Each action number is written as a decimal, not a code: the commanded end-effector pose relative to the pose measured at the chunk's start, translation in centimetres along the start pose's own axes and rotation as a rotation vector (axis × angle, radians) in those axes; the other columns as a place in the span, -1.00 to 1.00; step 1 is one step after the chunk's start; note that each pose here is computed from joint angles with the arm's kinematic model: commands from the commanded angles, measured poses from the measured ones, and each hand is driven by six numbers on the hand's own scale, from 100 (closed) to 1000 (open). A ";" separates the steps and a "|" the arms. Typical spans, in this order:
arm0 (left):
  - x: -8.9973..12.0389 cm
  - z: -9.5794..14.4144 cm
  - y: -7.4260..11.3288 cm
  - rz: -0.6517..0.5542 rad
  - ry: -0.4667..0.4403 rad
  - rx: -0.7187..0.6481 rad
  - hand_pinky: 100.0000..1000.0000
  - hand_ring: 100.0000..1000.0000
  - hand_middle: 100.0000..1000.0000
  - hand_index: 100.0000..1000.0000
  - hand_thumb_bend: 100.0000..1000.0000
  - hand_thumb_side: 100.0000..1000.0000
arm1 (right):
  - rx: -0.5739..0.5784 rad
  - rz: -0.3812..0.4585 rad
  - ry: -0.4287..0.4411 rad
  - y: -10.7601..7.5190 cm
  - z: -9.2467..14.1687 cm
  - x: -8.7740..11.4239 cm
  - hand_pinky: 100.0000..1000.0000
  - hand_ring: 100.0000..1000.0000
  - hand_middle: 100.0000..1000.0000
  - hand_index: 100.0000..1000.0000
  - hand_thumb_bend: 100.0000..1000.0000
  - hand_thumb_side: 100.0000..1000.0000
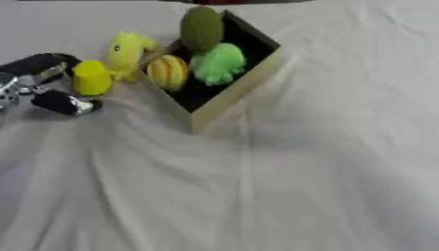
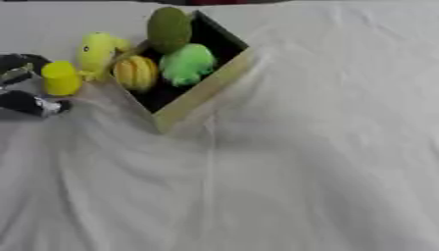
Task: Pick up objects on the table and place them in the box.
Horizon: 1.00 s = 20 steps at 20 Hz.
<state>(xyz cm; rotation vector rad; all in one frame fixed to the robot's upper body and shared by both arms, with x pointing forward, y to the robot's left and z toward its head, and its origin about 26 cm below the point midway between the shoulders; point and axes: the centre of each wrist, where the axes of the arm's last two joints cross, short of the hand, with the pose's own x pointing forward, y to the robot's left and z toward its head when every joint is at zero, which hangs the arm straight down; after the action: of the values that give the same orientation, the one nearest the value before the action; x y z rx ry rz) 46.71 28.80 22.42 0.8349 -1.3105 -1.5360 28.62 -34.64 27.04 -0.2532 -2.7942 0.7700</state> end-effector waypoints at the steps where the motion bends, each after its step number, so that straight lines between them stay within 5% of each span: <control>1: -0.4 1.0 2.0 0.004 0.005 0.021 0.59 0.62 0.62 0.81 0.01 -0.10 | 0.015 0.023 -0.017 -0.4 -0.5 0.5 0.82 0.83 0.26 0.52 -1.00 -0.09; 12: -0.3 1.5 3.4 0.025 -0.002 0.029 0.60 0.64 0.63 0.83 0.10 0.03 | 0.019 0.024 -0.013 -0.4 -0.4 0.5 0.82 0.83 0.25 0.52 -1.00 -0.09; 20: -0.3 1.2 3.1 0.041 0.025 0.056 0.50 0.53 0.50 0.69 -0.36 -0.04 | 0.020 0.023 -0.009 -0.3 -0.3 0.4 0.83 0.83 0.24 0.52 -1.00 -0.09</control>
<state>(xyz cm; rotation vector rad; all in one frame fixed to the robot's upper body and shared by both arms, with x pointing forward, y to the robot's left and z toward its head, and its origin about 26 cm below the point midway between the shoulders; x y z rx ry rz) 46.47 28.70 23.83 0.8042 -1.3252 -1.4829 28.58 -34.72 26.82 -0.2617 -2.7825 0.7739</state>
